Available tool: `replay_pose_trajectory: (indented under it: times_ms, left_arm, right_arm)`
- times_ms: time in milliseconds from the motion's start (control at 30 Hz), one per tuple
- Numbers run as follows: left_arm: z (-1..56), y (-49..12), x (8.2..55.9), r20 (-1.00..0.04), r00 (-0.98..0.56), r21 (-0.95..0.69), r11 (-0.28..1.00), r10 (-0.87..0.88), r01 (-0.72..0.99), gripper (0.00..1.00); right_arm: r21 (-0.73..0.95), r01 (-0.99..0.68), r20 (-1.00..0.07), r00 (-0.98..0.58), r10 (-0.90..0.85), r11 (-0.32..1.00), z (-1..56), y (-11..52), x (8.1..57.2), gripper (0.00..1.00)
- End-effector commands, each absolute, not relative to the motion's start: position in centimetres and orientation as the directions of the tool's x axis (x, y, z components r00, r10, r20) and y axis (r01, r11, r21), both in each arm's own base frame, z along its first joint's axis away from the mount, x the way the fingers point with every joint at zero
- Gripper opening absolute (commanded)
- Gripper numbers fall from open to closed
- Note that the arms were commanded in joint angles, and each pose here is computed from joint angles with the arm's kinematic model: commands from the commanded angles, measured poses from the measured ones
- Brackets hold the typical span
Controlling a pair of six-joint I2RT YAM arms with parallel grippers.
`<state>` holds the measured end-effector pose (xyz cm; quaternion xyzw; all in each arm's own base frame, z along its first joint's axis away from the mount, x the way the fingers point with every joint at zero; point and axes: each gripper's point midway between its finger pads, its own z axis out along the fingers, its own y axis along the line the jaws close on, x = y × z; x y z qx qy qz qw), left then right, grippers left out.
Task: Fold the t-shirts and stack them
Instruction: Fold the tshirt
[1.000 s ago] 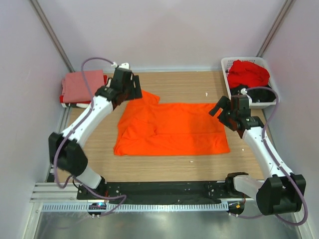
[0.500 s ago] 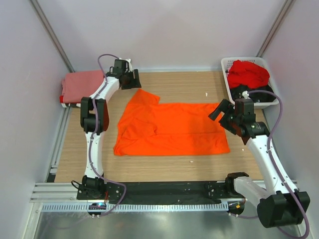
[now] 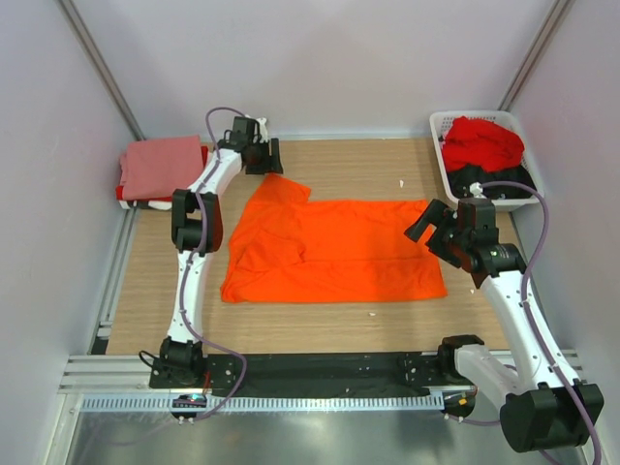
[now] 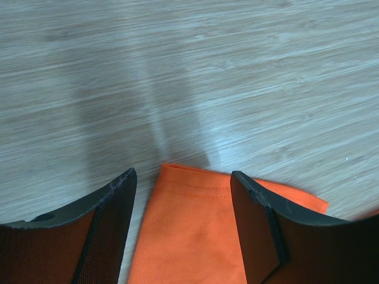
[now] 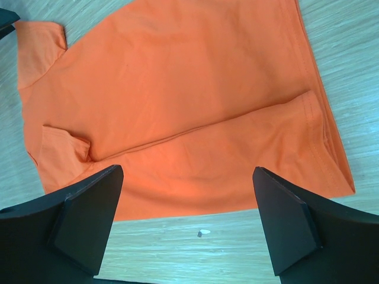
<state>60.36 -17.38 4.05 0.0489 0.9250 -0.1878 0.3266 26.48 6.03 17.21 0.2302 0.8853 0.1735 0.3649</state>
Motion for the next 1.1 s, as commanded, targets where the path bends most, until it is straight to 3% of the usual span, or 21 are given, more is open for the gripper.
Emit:
replay_pose_trajectory:
  times_ms: [0, 100, 267, 333, 433, 533, 733, 900, 1067]
  left_arm:
    - [3.4, -17.3, 59.9, -0.607, -0.795, -0.303, 0.924, 0.002, 0.234, 0.66]
    - [2.8, -17.5, 59.7, -0.596, -0.803, -0.307, 0.922, 0.006, 0.234, 0.59]
    - [2.9, -17.8, 59.3, -0.597, -0.802, -0.299, 0.92, 0.028, 0.254, 0.35]
    - [2.8, -17.9, 59.2, -0.597, -0.801, -0.292, 0.92, 0.039, 0.263, 0.33]
    - [2.9, -18.1, 59.1, -0.6, -0.799, -0.292, 0.918, 0.045, 0.27, 0.22]
    - [3.8, -18.4, 59.1, -0.606, -0.795, -0.305, 0.913, 0.033, 0.271, 0.0]
    - [10.9, -19.1, 58.3, -0.641, -0.765, -0.364, 0.902, -0.062, 0.232, 0.0]
    - [18.2, -19.0, 53.8, -0.667, -0.74, -0.345, 0.915, -0.081, 0.211, 0.0]
    - [20.8, -19.4, 49.1, -0.672, -0.74, -0.255, 0.946, -0.023, 0.202, 0.0]
  right_arm:
    - [0.487, 0.24, -0.585, -0.625, 0.518, 0.84, 18.0, 6.4, 26.3, 0.98]
    - [0.483, 0.245, -0.579, -0.631, 0.516, 0.841, 17.4, 6.4, 26.0, 0.98]
    - [0.473, 0.25, -0.58, -0.633, 0.513, 0.845, 17.1, 6.2, 25.8, 0.98]
    - [0.466, 0.254, -0.58, -0.635, 0.51, 0.847, 16.9, 6.1, 25.7, 0.98]
    - [0.461, 0.255, -0.58, -0.638, 0.506, 0.85, 16.7, 6.1, 25.6, 0.98]
    - [0.455, 0.255, -0.587, -0.635, 0.503, 0.853, 16.5, 5.9, 25.6, 0.98]
    - [0.453, 0.274, -0.579, -0.633, 0.514, 0.848, 15.5, 6.0, 27.9, 0.99]
    - [0.485, 0.272, -0.57, -0.623, 0.536, 0.831, 16.0, 6.7, 32.2, 0.98]
    - [0.434, 0.33, -0.581, -0.608, 0.541, 0.838, 15.6, 5.8, 37.7, 0.97]
